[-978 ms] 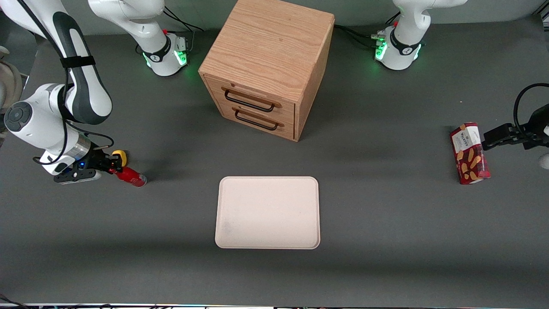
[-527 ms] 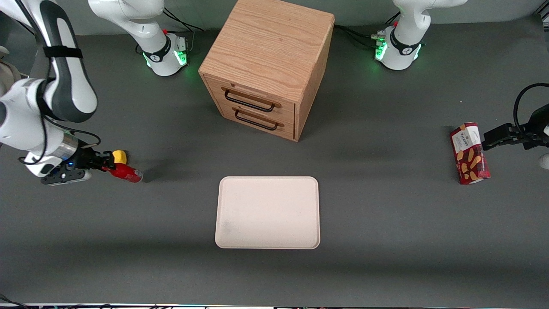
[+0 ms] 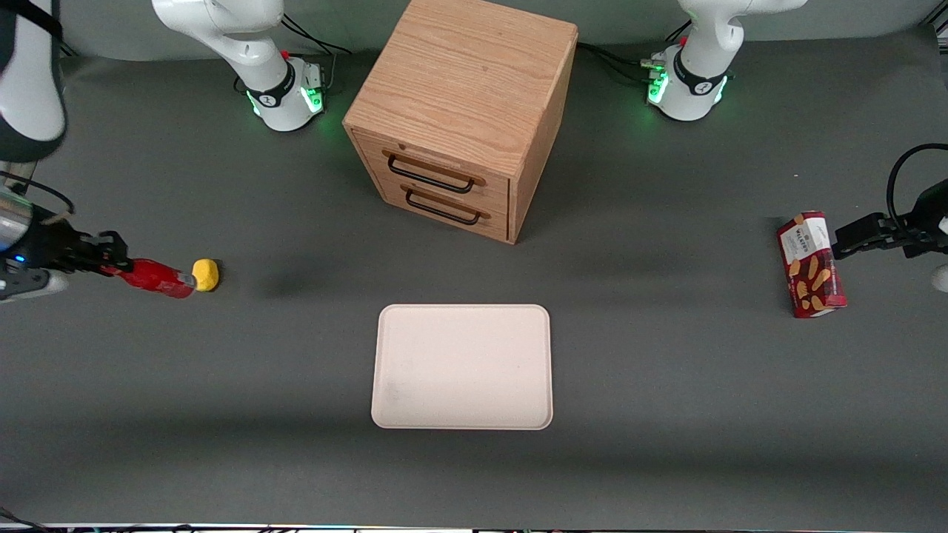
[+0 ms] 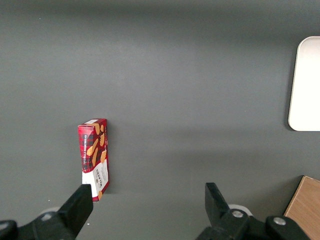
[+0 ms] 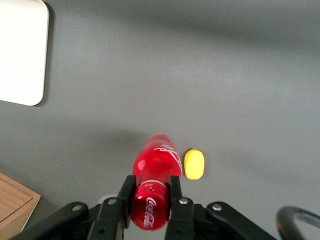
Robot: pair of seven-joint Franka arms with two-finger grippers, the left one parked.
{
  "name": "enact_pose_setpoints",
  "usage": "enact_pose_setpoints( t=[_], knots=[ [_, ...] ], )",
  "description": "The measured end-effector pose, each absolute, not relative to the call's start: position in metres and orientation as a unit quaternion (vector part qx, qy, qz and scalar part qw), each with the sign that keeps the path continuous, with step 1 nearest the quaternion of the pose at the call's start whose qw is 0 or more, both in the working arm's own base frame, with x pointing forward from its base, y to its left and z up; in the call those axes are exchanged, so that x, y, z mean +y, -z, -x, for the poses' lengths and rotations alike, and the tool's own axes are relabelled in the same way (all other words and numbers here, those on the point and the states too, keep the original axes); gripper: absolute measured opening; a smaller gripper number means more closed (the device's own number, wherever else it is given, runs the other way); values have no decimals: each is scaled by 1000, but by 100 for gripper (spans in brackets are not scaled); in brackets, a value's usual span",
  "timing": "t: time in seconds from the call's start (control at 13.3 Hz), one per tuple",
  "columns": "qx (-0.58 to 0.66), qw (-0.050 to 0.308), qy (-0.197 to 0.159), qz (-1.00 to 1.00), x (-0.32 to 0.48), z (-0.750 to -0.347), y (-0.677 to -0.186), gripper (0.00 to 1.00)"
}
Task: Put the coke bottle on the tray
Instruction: 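Lift the bottle and pull it back toward the right arm, then carry the held bottle over the white tray and lower it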
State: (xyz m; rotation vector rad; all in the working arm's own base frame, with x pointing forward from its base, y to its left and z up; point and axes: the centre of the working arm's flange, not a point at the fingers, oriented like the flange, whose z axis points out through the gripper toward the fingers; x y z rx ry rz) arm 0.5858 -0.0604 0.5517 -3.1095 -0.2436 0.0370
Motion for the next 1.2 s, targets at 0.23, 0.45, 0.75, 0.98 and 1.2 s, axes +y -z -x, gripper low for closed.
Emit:
enact_pose_setpoints(
  t=[0.23,0.45,0.75,0.98,1.2],
  knots=[
    [-80,3,-7,997,-61,-579,-607,32],
    [-81,1,-5,997,-59,-571,-644,32],
    [-85,0,-2,996,-54,-569,-658,32],
    [-111,0,-4,994,-12,-585,-651,32],
    [-114,-4,-4,994,70,-606,-639,32]
  ],
)
